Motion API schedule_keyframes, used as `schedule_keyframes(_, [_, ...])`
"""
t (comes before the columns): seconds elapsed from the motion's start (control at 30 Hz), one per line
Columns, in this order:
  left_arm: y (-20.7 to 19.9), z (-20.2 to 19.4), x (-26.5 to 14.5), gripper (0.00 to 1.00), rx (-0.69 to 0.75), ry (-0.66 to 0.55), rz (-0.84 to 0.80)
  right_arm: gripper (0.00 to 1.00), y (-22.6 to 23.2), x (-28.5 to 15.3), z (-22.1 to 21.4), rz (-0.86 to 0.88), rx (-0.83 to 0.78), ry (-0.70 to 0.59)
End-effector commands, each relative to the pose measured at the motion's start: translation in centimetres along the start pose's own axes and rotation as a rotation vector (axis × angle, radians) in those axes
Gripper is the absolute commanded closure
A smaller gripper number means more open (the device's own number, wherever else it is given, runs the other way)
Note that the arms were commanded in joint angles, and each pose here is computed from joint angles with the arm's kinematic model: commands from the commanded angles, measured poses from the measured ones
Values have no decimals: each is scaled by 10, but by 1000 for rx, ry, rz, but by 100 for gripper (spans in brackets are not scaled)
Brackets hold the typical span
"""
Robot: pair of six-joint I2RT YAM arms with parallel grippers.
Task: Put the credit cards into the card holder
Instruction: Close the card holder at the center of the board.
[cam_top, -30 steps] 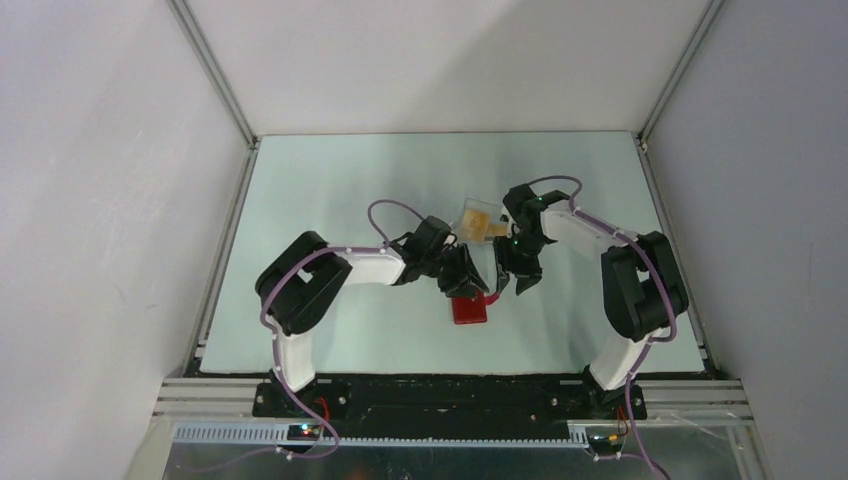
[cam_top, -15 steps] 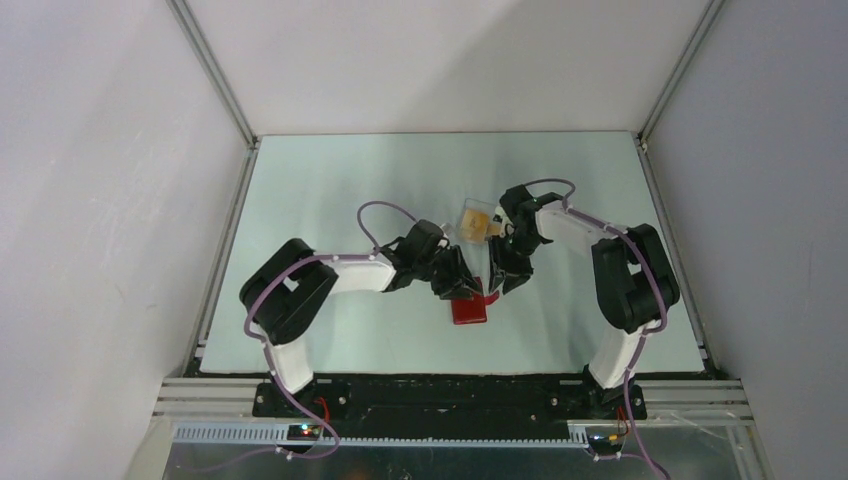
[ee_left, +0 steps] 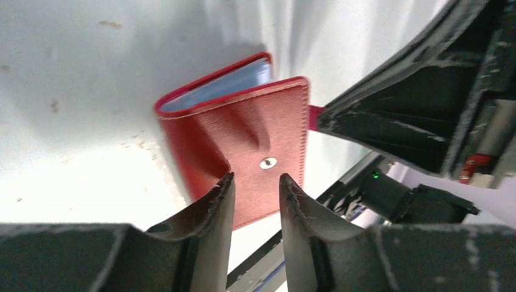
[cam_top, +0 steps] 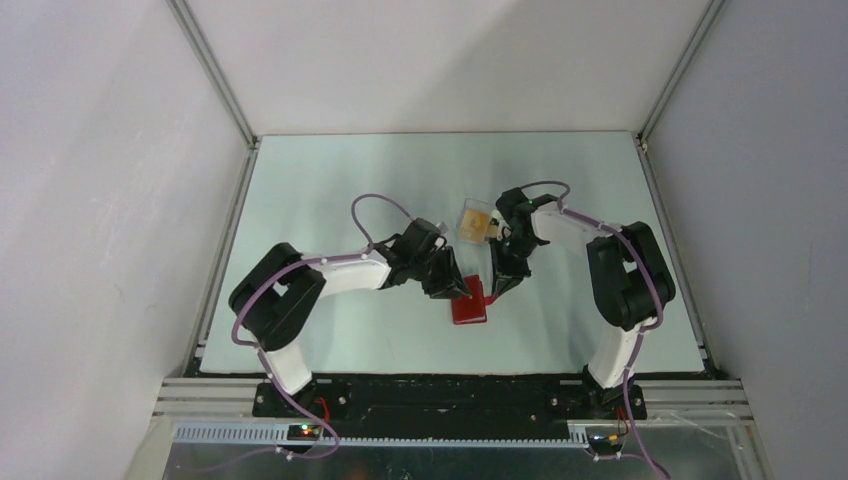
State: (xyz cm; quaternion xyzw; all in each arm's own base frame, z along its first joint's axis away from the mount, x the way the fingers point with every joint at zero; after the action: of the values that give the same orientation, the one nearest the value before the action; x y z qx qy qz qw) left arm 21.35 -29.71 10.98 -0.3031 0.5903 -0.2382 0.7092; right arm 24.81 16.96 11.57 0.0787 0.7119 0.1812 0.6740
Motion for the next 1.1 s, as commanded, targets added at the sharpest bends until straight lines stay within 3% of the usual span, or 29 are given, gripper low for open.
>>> schedule_keyframes(0.0, [8,4,-3,65,45,-12,78,85,0,4,-1,-23,-12,13])
schedule_keyframes(0.13, [10,4,5,71,43,6,88,85,-1,5,0,-26,-11,11])
schedule_keyframes(0.3, [11,5,10,80,48,12,93,100,0,3,0,-17,-14,8])
schedule_keyframes(0.63, [19,3,16,95,41,29,121,100,19,-16,4,65,-41,-19])
schedule_keyframes(0.97, [17,2,19,99,49,43,127,100,50,-5,8,61,-97,5])
schedule_keyframes(1.07, [17,2,20,99,47,44,129,96,58,4,7,58,-103,17])
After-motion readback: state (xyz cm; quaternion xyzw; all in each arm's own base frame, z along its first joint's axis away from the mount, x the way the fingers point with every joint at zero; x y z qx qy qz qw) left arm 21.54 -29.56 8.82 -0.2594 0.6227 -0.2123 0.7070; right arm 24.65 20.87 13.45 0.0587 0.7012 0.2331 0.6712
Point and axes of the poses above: each gripper's point midway between its finger pads, its own x axis out along the fingers, its own y axis along the line the jaws close on, z = x × y, the point moved 8 cm from there along -x, back along the fingers, and after that the axes turned 3 degrees about -x, right-handed, at the moved point
